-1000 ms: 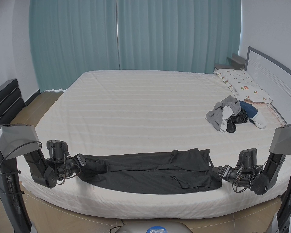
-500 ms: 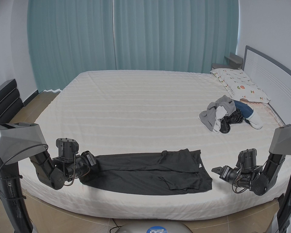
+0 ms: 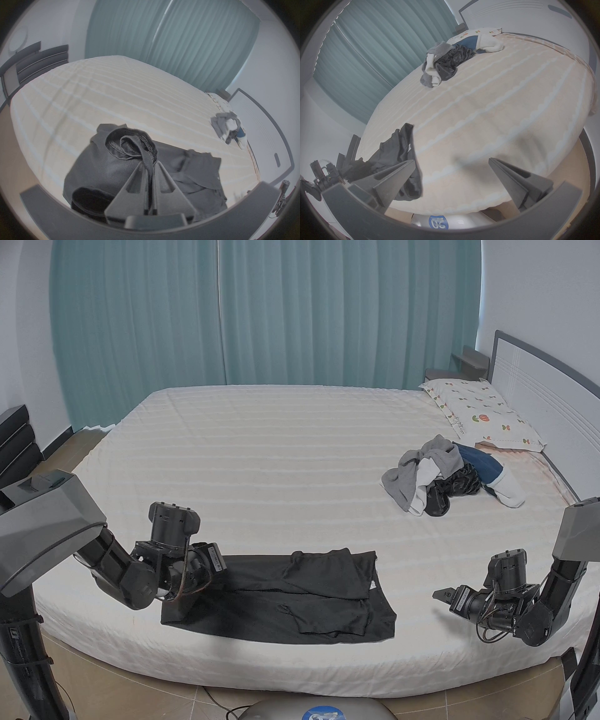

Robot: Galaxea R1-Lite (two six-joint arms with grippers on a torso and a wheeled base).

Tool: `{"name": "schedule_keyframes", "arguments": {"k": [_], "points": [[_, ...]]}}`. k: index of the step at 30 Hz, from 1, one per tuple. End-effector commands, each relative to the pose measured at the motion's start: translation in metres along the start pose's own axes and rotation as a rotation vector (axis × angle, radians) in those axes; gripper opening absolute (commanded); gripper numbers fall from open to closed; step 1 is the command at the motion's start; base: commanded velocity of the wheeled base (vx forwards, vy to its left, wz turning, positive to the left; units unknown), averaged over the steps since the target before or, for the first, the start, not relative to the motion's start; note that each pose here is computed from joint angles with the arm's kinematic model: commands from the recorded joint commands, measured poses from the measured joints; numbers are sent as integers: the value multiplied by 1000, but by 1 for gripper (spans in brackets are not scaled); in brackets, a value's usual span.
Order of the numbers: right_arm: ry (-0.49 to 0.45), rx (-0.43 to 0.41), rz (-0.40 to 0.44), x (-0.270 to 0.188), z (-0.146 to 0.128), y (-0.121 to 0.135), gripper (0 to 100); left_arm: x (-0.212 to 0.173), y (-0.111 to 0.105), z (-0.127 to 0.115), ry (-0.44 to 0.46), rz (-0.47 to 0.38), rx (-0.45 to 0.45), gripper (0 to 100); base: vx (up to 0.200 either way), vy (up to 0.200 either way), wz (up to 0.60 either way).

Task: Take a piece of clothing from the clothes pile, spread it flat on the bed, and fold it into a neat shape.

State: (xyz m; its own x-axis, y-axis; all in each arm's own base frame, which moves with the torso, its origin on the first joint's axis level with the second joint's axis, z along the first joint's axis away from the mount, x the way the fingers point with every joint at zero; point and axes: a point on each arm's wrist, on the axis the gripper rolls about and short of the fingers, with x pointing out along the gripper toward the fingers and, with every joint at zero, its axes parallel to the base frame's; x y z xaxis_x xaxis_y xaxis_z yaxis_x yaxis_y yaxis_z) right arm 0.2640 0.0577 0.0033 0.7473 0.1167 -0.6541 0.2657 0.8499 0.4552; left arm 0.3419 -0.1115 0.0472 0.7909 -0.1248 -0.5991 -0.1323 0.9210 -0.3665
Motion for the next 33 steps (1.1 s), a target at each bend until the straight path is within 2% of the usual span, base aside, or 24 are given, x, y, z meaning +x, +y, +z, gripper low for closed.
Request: {"name": "schedule_keyframes", "arguments": {"k": [1, 6, 11, 16, 20, 29, 30, 33], "points": [[2, -4, 1, -1, -1, 0, 100, -2, -38, -1, 2, -51, 48, 0, 0, -200, 0], [3, -6, -2, -1, -1, 0, 100, 1, -63, -13, 43, -83, 75, 0, 0, -200, 0], [6, -7, -3, -1, -2, 0, 100, 16, -80, -23, 71, -78, 98, 0, 0, -200, 0], [16, -17, 2, -2, -6, 2, 100, 31, -94, -36, 83, -72, 84, 0, 0, -200, 0], [18, -20, 3, -2, -6, 2, 100, 39, -102, -46, 93, -67, 98, 0, 0, 0, 0], [22, -22, 3, -2, -7, 3, 100, 46, -117, -52, 103, -78, 67, 0, 0, 0, 0], [25, -22, 4, -2, -8, 3, 100, 47, -120, -49, 96, -85, 34, 100, 0, 0, 0], [28, -24, 3, -1, -9, 3, 100, 46, -124, -46, 87, -94, -3, 100, 0, 0, 0]]}}
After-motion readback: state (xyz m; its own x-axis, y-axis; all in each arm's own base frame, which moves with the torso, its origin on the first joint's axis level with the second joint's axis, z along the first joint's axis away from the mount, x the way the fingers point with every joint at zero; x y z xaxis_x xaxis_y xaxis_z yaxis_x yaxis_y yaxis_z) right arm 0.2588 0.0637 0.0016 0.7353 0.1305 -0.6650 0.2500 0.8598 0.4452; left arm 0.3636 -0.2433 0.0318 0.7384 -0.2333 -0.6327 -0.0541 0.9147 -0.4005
